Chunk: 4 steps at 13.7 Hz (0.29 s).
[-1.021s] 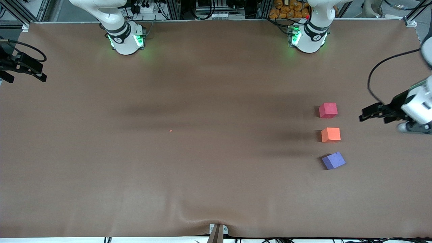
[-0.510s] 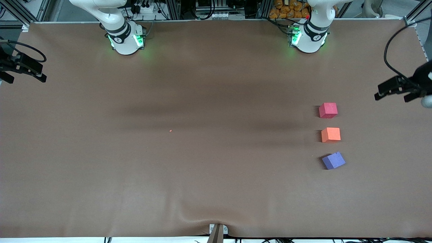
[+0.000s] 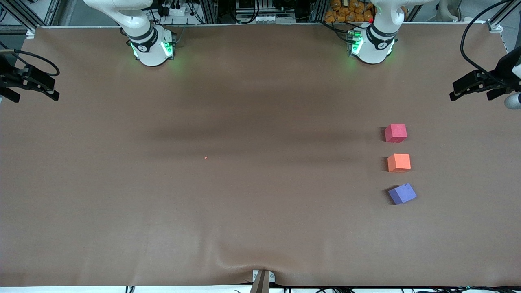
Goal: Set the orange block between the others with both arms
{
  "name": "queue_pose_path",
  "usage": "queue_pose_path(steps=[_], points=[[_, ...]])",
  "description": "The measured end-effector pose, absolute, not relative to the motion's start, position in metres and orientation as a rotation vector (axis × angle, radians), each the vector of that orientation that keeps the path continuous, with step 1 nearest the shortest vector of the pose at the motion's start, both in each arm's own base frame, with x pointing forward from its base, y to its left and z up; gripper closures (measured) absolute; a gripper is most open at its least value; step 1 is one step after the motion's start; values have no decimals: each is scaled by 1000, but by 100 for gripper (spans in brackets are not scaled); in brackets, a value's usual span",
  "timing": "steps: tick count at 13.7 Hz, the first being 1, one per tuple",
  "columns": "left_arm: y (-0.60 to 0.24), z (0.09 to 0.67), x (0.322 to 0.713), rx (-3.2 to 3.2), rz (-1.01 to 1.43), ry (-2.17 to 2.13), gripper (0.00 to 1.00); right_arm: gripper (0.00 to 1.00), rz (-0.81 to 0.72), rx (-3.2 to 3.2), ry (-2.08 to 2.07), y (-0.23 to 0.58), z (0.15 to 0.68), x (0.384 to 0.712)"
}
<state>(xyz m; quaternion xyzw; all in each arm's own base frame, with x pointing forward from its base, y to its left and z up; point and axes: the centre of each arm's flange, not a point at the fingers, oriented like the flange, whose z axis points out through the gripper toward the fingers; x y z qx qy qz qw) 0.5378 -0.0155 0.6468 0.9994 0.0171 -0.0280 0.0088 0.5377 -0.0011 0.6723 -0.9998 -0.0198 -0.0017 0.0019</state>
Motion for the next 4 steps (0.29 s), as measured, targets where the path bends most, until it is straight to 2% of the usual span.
queue_pose_path(steps=[4], points=[[-13,658,536,3189,-51,50,0,0,-4,-3137,-58,-2,672,538]])
